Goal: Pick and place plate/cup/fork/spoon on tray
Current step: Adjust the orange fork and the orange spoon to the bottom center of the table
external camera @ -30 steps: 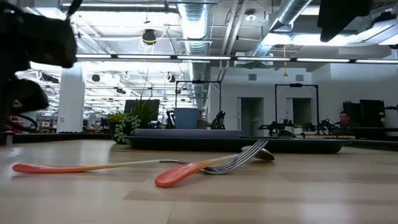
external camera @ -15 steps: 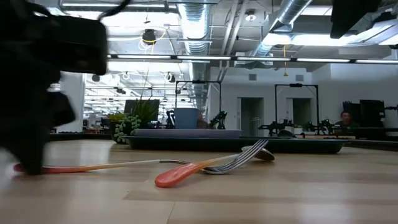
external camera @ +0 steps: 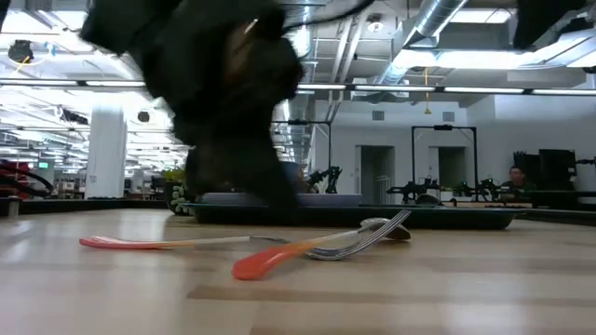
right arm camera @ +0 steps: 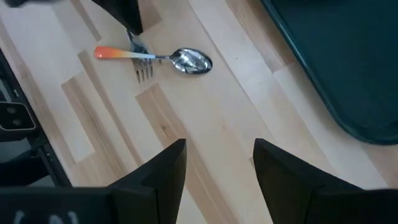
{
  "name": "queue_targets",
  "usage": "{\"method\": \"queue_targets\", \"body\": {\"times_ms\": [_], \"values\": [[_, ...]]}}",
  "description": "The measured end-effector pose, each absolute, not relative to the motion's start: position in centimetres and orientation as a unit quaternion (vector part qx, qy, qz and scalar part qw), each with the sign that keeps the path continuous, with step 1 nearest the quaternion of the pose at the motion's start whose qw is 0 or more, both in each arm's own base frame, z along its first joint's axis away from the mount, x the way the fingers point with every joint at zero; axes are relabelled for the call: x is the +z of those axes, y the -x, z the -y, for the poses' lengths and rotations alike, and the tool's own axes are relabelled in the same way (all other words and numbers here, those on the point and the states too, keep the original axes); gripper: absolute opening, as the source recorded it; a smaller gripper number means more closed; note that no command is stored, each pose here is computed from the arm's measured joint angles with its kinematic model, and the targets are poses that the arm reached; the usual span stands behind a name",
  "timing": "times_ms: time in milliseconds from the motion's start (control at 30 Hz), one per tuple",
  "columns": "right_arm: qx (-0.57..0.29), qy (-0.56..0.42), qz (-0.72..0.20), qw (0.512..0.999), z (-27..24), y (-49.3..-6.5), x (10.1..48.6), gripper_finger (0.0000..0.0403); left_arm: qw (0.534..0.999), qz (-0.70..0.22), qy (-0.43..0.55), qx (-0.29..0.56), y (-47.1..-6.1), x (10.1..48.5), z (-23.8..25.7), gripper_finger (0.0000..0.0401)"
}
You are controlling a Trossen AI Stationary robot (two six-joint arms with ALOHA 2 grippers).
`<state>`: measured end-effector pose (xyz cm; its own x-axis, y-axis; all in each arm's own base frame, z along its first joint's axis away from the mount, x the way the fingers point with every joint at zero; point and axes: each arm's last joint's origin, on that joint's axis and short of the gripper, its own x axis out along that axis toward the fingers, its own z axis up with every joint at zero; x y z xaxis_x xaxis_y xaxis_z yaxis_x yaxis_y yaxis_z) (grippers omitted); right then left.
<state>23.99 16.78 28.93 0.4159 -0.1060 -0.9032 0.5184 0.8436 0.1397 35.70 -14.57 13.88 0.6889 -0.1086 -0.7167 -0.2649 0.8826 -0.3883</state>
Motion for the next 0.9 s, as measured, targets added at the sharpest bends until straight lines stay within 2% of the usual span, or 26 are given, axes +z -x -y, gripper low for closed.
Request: {"method": "queue_targets", "body": {"times_ms": [100, 233, 400, 533, 733, 900], "values": [[-0.188, -0.202, -0.507, 0.817, -17.1, -23.8, 28.9, 0.021, 0.882, -0.408, 0.219, 0.087, -35.6, 16.8, 14.9, 0.0], [-0.188, -0.192, -0.503, 0.821, -17.1, -23.7, 29.0, 0.021, 0.855, -0.453, 0.2, 0.156, -31.7, 19.3, 16.5, 0.0], [-0.19, -0.179, -0.495, 0.829, -17.0, -23.8, 29.0, 0.021, 0.831, -0.465, 0.24, 0.192, -26.1, 17.0, 18.7, 0.0], [-0.195, -0.177, -0.492, 0.83, -16.8, -23.9, 29.0, 0.021, 0.826, -0.443, 0.274, 0.214, -23.7, 14.8, 19.4, 0.0], [-0.194, -0.175, -0.491, 0.831, -16.5, -24.1, 29.0, 0.021, 0.818, -0.426, 0.287, 0.259, -22.8, 13.0, 18.7, 0.0], [-0.193, -0.176, -0.492, 0.831, -16.6, -24.1, 29.0, 0.021, 0.826, -0.406, 0.312, 0.235, -23.8, 12.2, 19.3, 0.0]]}}
